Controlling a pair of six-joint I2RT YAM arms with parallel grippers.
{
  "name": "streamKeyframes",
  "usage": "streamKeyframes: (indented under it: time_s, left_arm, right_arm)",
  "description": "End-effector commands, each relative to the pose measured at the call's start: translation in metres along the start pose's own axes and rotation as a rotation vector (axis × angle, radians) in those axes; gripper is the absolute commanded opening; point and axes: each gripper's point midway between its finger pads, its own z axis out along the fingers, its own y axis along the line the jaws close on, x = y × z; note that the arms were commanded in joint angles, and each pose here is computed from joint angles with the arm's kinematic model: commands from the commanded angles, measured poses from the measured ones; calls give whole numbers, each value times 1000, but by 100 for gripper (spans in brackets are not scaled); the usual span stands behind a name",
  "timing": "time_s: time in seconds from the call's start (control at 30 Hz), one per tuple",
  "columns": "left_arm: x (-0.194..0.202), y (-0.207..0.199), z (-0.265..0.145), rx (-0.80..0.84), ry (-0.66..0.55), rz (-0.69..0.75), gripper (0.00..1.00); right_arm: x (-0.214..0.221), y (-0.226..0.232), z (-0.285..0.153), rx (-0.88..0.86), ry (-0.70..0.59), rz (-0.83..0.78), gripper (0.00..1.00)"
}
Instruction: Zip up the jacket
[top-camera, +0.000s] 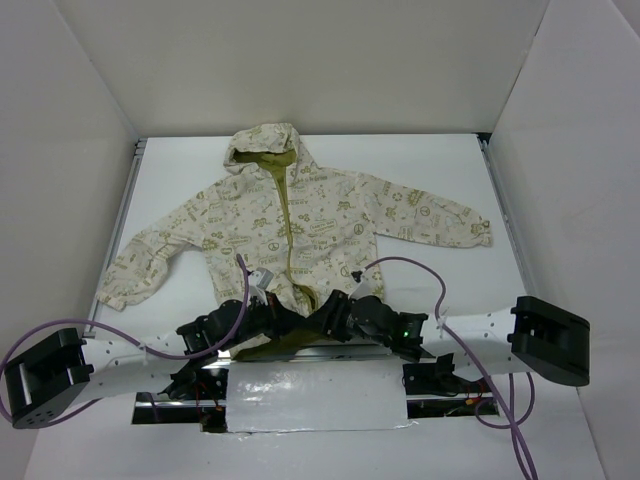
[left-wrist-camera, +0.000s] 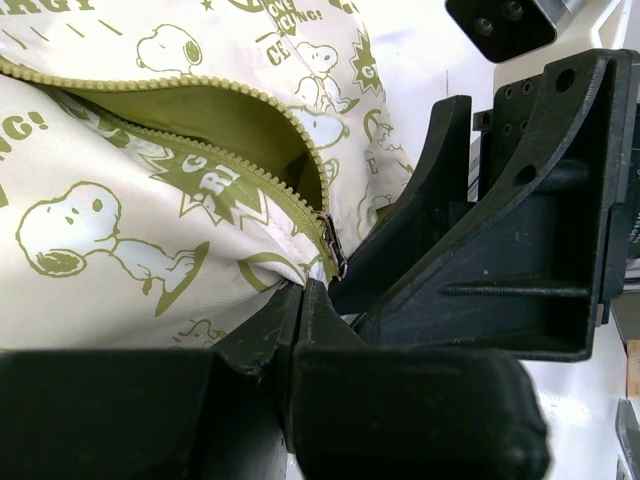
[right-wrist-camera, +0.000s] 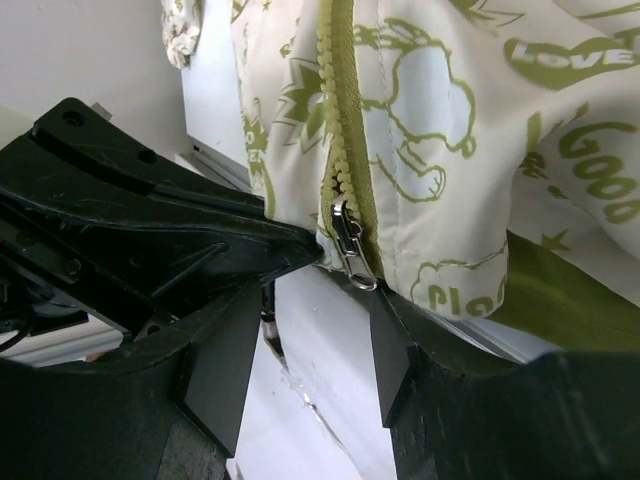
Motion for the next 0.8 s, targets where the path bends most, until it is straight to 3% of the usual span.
streamKeyframes:
  time_s: [0.0,0.3,0.77]
  left_arm:
    - [-10,-17,0,65,-36,-8,0]
    - [-10,-16,2,56,-32,-8,0]
    - [-10,-18,2,62,-29,-6,0]
  right_arm:
    - [-8,-2,-4,0,-47,2,54]
    - [-11,1,-7,-6,-59,-8,52]
    - [-11,-12,-4,26,-67,-7,40]
